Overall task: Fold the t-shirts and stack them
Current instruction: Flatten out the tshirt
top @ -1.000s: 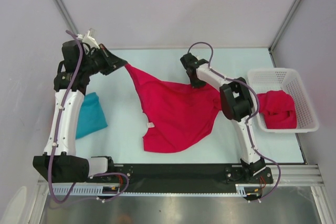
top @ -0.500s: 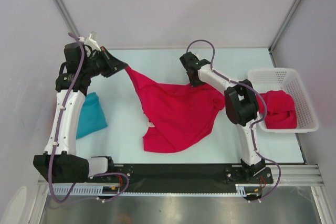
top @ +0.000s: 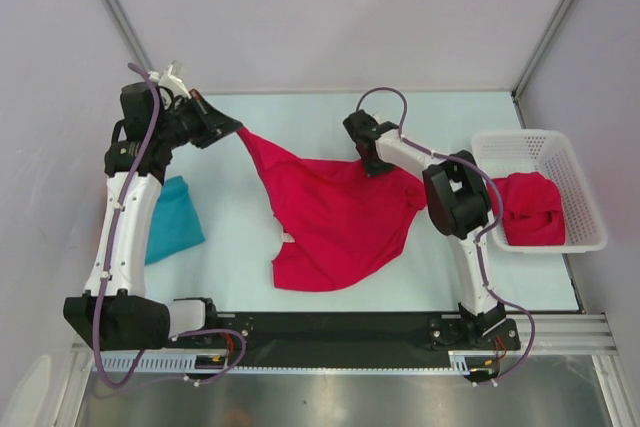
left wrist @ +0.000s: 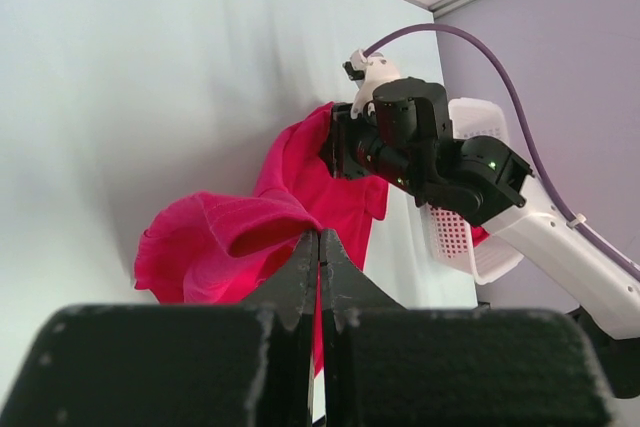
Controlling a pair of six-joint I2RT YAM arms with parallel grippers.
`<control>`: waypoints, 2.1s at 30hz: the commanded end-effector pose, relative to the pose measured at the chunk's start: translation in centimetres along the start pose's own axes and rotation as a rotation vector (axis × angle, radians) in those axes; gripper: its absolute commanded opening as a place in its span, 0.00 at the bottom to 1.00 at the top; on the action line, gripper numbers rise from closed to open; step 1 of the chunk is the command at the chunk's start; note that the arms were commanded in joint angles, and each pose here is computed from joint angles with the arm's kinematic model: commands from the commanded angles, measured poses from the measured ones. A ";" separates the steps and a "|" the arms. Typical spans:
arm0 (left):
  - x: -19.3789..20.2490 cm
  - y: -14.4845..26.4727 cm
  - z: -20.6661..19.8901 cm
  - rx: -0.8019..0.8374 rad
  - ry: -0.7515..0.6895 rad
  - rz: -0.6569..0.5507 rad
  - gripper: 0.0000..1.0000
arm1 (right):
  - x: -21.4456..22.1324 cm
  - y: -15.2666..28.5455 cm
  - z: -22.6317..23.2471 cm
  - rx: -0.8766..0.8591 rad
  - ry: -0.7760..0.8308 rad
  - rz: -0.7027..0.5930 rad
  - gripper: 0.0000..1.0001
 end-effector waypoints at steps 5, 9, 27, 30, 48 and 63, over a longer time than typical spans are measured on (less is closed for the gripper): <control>-1.2 0.5 -0.5 0.028 -0.052 -0.051 0.00 | -3.1 0.1 0.3 -0.008 -0.046 -0.074 0.33; -1.3 0.5 -0.5 0.024 -0.056 -0.054 0.00 | -3.8 -0.7 0.0 -0.004 -0.065 -0.069 0.33; -1.8 -0.5 0.6 -0.002 -0.048 -0.034 0.00 | -7.2 -3.9 -0.9 -0.021 -0.118 -0.075 0.00; -2.1 -0.4 0.4 0.003 -0.051 -0.040 0.00 | -8.7 -1.8 -1.8 -0.002 -0.141 -0.139 0.00; -12.7 7.1 -4.4 0.013 -0.092 -0.289 0.00 | -15.1 34.9 -10.7 -0.034 -0.289 -0.814 0.00; -9.6 24.2 -18.9 0.160 -0.149 -0.678 0.00 | 0.0 53.9 -16.5 -0.214 -0.376 -0.873 0.00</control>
Point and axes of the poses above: each gripper's point midway between its finger pads, its own y axis back along the fingers, its own z axis along the line the jaws close on, x = y × z, the point moved 7 cm from there along y, back along the fingers, and after that the axes turned 15 degrees about -y, right-handed, at the moved point
